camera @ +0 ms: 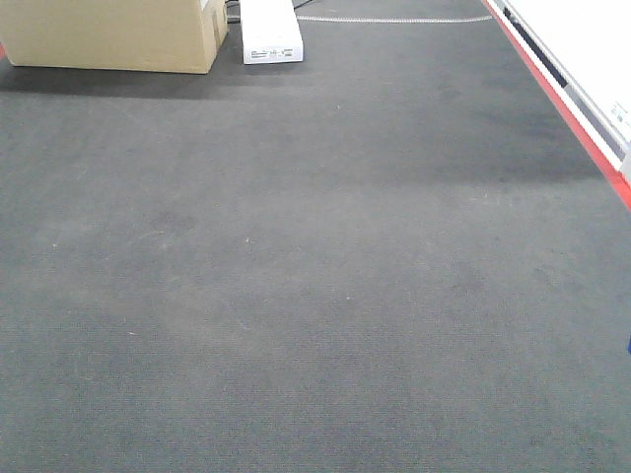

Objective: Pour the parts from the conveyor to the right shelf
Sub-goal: 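Raise the held blue block with the right gripper away from the belt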

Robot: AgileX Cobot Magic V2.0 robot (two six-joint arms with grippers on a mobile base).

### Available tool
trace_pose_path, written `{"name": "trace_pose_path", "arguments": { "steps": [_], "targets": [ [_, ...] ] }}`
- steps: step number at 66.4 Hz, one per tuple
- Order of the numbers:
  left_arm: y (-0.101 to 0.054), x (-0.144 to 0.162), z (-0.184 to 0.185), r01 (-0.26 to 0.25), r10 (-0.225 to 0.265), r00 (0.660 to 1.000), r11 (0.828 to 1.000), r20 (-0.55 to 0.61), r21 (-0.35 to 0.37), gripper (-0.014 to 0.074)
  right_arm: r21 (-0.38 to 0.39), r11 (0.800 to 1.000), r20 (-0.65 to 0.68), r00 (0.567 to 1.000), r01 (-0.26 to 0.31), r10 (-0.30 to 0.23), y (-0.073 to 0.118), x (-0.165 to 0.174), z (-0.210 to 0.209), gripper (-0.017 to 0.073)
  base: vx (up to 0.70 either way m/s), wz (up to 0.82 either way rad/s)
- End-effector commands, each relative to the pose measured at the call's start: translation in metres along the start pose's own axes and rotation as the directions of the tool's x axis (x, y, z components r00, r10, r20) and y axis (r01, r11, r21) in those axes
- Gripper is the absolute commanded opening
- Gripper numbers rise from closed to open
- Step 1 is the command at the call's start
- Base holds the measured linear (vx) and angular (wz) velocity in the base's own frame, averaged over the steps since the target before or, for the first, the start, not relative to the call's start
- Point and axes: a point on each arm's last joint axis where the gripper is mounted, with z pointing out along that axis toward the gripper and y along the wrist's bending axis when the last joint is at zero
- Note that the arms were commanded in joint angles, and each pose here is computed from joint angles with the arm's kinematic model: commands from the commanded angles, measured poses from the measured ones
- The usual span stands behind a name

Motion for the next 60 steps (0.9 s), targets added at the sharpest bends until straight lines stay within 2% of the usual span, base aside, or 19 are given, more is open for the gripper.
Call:
{"name": "trace_pose_path", "arguments": {
  "steps": [1, 60],
  "targets": [
    [-0.0004, -0.0135, -0.0028, 0.016, -0.017, 0.994, 1.0, 0.103, 0.004, -0.0006, 0.021, 1.0, 0.087, 0.996, -0.005, 0.003, -0.002, -0.014, -0.0029, -0.0005, 0.0, 0.0],
    [-0.0004, -0.0135, -0.0028, 0.016, -0.017, 0.994, 1.0, 0.103, 0.004, -0.0006, 0.021, 1.0, 0.086, 0.996, -0.005, 0.003, -0.0021, -0.014, -0.0027, -0.0005, 0.0, 0.0]
  ]
}}
